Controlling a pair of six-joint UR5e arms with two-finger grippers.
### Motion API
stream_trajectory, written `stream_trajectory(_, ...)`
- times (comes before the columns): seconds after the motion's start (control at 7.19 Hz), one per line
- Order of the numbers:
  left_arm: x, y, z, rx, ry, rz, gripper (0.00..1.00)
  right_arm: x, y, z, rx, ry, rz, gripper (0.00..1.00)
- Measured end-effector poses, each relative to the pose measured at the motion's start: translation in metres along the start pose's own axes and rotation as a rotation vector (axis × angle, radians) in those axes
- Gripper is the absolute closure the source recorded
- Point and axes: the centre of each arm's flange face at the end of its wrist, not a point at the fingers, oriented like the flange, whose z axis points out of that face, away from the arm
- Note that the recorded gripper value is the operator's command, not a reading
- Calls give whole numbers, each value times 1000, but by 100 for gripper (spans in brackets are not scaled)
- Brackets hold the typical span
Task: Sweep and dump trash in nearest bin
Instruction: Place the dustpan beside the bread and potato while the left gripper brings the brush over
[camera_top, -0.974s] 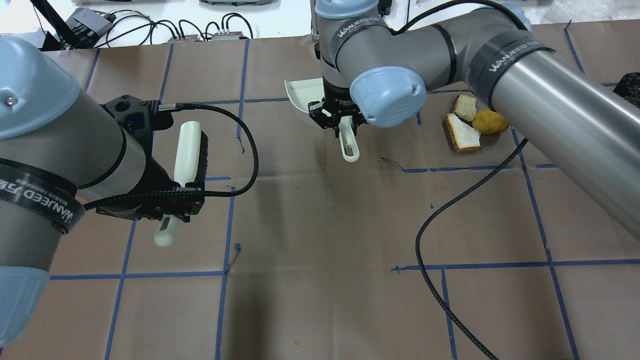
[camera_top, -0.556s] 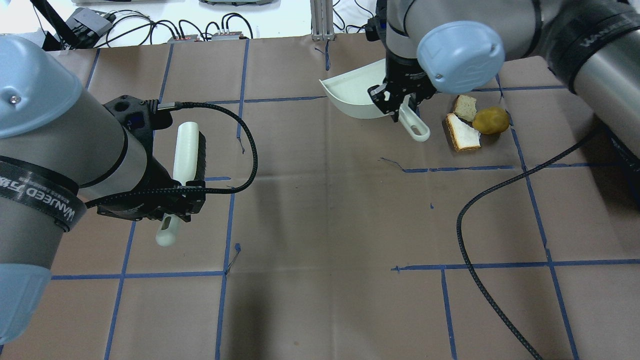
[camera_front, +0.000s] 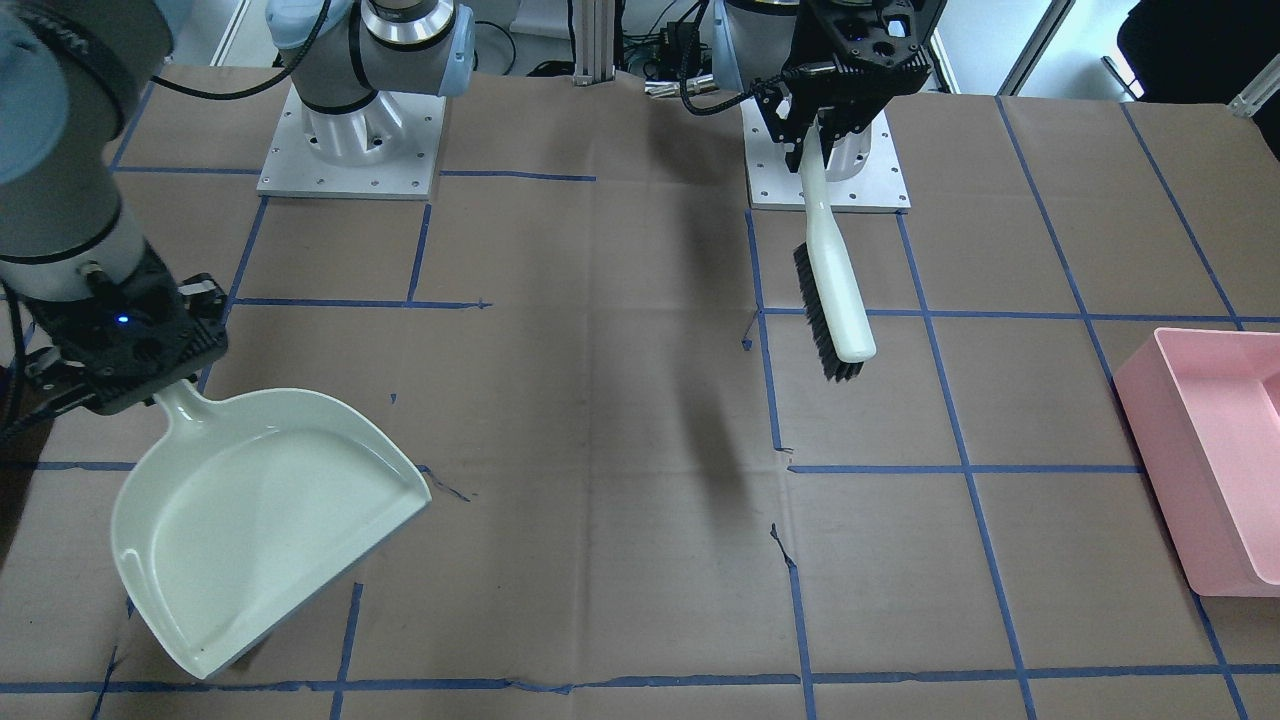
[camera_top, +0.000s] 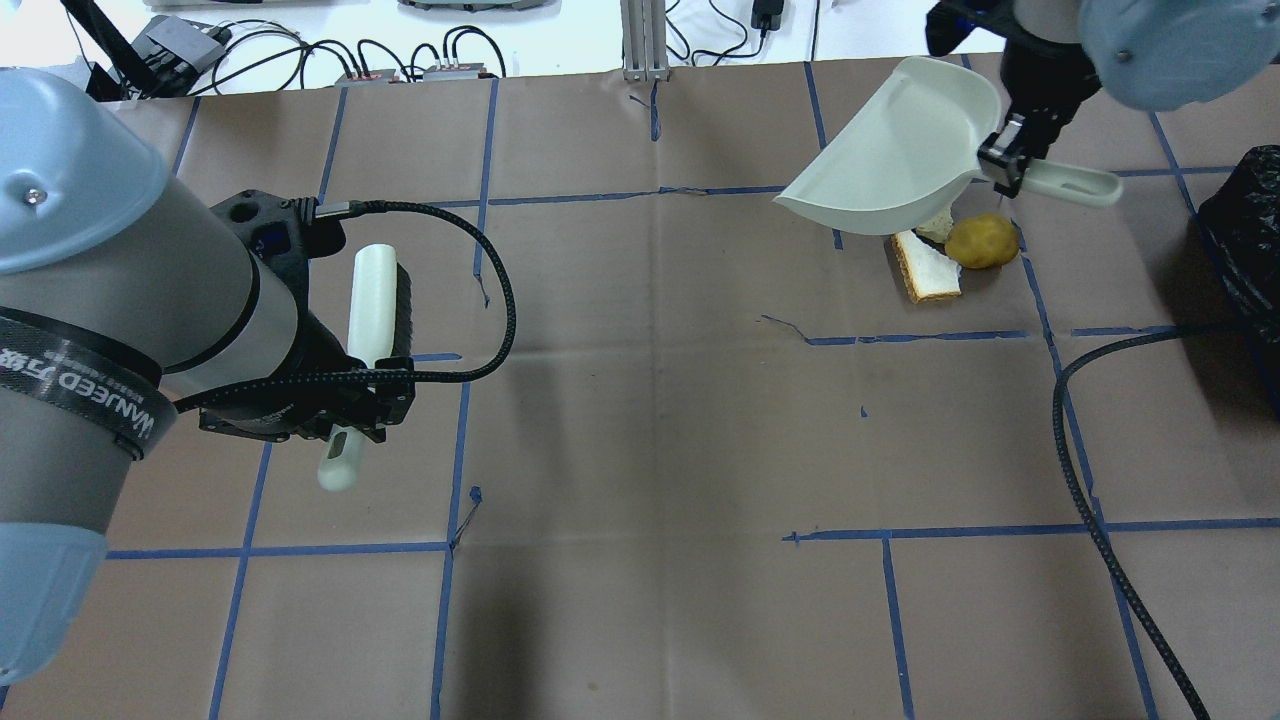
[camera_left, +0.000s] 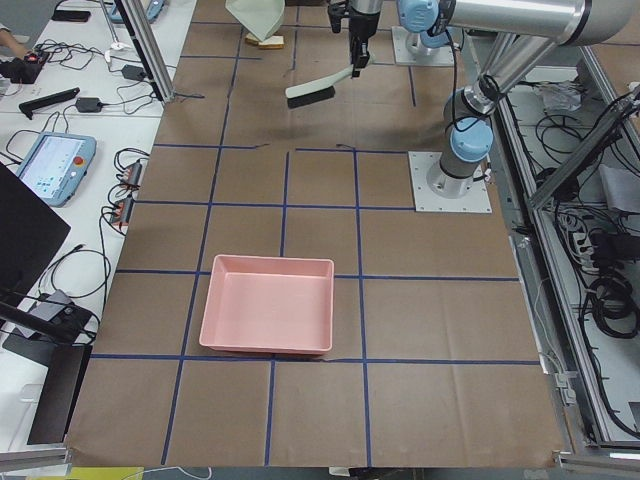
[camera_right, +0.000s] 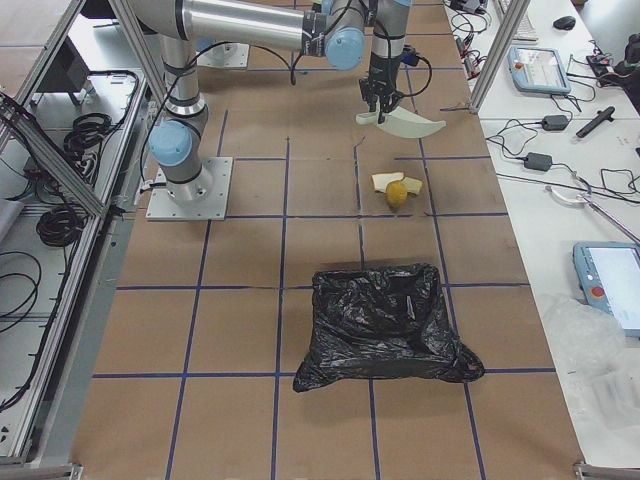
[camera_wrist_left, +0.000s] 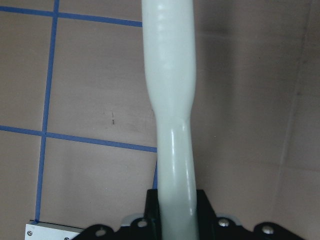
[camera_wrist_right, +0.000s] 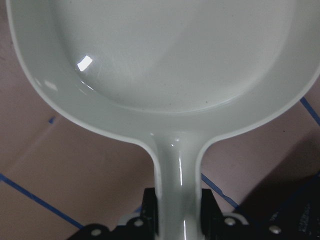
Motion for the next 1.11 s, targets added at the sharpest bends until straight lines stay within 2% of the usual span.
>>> stream_trajectory(0.28,10,-7,8,-33,61,-26,100,72,76,14,-6,11,-208,97)
stream_trajectory(0.42,19,-23,21,-55,83,-40,100,101,108,21,-6,42,-318,97)
stream_trajectory(0.56,35,-40,32,-49,106,-28,100,123,131,29,-12,79,-430,97)
stream_trajectory(0.7,57,-49,41,-24,104,15,100,143,148,42,-21,101,-517,97)
stream_trajectory(0.83,85,-56,52,8,69,69,100,164,161,63,-32,116,-585,97)
stream_trajectory(1.11,168,-82,63,42,7,120,100,196,164,111,-49,142,-689,100)
